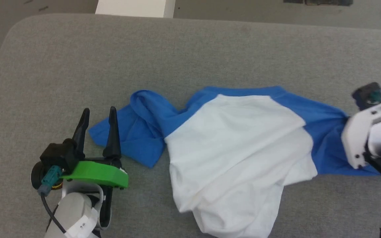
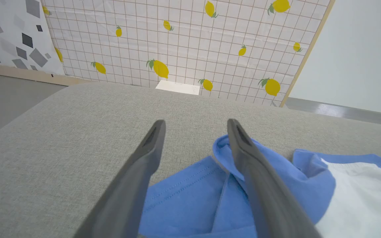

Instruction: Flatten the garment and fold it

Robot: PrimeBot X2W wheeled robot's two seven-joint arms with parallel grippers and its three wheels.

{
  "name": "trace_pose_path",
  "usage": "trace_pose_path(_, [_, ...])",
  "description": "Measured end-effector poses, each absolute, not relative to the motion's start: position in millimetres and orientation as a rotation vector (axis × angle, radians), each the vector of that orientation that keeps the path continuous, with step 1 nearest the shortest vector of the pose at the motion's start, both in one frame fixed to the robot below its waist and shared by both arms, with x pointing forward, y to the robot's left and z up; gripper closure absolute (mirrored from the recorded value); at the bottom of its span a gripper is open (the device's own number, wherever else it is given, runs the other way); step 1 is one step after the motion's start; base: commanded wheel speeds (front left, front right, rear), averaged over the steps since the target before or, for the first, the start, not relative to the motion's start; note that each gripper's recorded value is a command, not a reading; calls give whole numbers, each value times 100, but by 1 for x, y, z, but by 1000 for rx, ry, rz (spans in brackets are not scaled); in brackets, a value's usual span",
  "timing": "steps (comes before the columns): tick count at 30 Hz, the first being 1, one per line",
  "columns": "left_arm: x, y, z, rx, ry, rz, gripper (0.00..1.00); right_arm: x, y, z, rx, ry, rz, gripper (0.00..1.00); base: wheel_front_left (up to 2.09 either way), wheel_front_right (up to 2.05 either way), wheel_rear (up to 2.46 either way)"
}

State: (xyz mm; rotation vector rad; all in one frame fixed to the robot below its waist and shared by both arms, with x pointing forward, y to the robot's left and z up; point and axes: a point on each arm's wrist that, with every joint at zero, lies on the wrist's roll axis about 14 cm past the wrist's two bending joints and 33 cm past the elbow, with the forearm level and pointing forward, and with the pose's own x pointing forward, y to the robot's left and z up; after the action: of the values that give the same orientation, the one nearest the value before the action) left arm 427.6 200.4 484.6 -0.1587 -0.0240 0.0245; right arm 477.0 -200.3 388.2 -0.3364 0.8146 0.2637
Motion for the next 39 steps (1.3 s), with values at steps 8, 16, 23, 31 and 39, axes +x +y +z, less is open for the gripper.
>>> trace_pose_path(8, [445, 167, 491, -88, 15, -189, 0, 457, -228, 418, -301, 710, 162, 100, 0, 0, 0])
trace_pose_path(16, [502, 113, 501, 167, 260, -540, 0, 453, -225, 426, -271, 673, 151, 100, 0, 0, 0])
trace_pose_path(23, [499, 85, 454, 334, 590, -764, 0, 457, -226, 424, -257, 664, 140, 100, 0, 0, 0])
trace_pose_path(31, [488, 79, 404, 426, 812, -884, 0, 455, -234, 419, -263, 664, 122, 100, 0, 0, 0])
trace_pose_path(39, [485, 92, 371, 554, 1017, -909, 0, 452, -237, 413, -264, 675, 115, 100, 0, 0, 0])
